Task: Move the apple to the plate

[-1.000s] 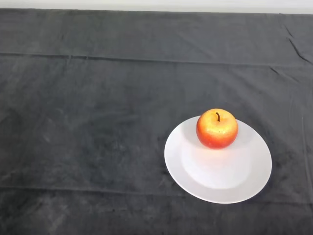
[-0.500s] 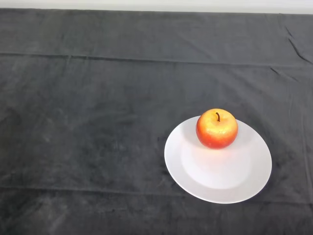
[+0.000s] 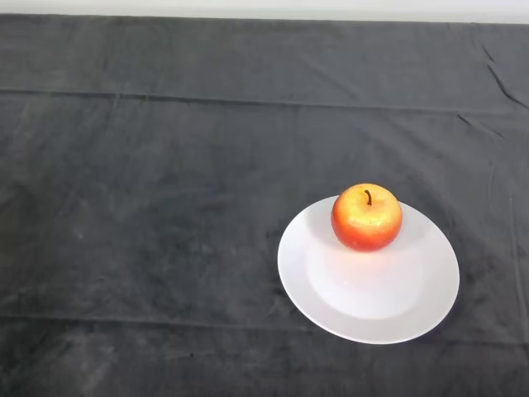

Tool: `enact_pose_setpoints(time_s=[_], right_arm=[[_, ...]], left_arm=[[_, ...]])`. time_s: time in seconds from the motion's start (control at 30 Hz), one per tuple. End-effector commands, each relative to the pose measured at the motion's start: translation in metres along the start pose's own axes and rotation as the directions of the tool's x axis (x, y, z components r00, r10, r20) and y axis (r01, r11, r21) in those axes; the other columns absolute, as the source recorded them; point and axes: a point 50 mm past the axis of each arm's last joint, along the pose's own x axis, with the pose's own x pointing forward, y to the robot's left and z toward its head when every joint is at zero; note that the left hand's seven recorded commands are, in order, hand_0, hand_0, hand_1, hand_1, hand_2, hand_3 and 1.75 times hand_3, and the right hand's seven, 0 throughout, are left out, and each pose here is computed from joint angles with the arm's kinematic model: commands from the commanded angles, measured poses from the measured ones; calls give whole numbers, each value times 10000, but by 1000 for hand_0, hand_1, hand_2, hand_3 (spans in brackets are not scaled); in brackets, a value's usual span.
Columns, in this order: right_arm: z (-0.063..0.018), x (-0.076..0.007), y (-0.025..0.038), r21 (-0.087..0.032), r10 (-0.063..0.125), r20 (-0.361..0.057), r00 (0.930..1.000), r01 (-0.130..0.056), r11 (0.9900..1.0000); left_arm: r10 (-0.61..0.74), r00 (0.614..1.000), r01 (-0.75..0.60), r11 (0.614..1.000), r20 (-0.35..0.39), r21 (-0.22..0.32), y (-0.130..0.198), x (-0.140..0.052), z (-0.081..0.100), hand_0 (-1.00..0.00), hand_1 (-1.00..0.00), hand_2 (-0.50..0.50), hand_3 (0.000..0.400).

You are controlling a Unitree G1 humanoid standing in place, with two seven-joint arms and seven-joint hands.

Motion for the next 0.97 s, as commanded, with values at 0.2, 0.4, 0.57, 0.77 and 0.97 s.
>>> enact_pose_setpoints(time_s=[0.2, 0.4, 0.57, 0.77, 0.97], right_arm=[[-22, 12, 52, 162, 175, 121, 9998, -177, 9997], [-23, 12, 52, 161, 174, 121, 9998, -176, 9997], [-23, 12, 52, 161, 174, 121, 9998, -176, 9997], [-23, 12, 52, 160, 174, 121, 9998, -176, 9997], [-23, 12, 52, 159, 174, 121, 9998, -176, 9997]], left_arm=[[-61, 10000, 61, 9996, -5, 284, 36, -60, -43, 0, 0, 0, 0], [-81, 10000, 81, 9996, -5, 286, 30, -63, -43, 0, 0, 0, 0], [-103, 9999, 103, 9995, -10, 285, 24, -67, -45, 0, 0, 0, 0], [-126, 9999, 127, 9995, -15, 282, 28, -66, -47, 0, 0, 0, 0], [-137, 9999, 137, 9995, -15, 276, 27, -65, -43, 0, 0, 0, 0]])
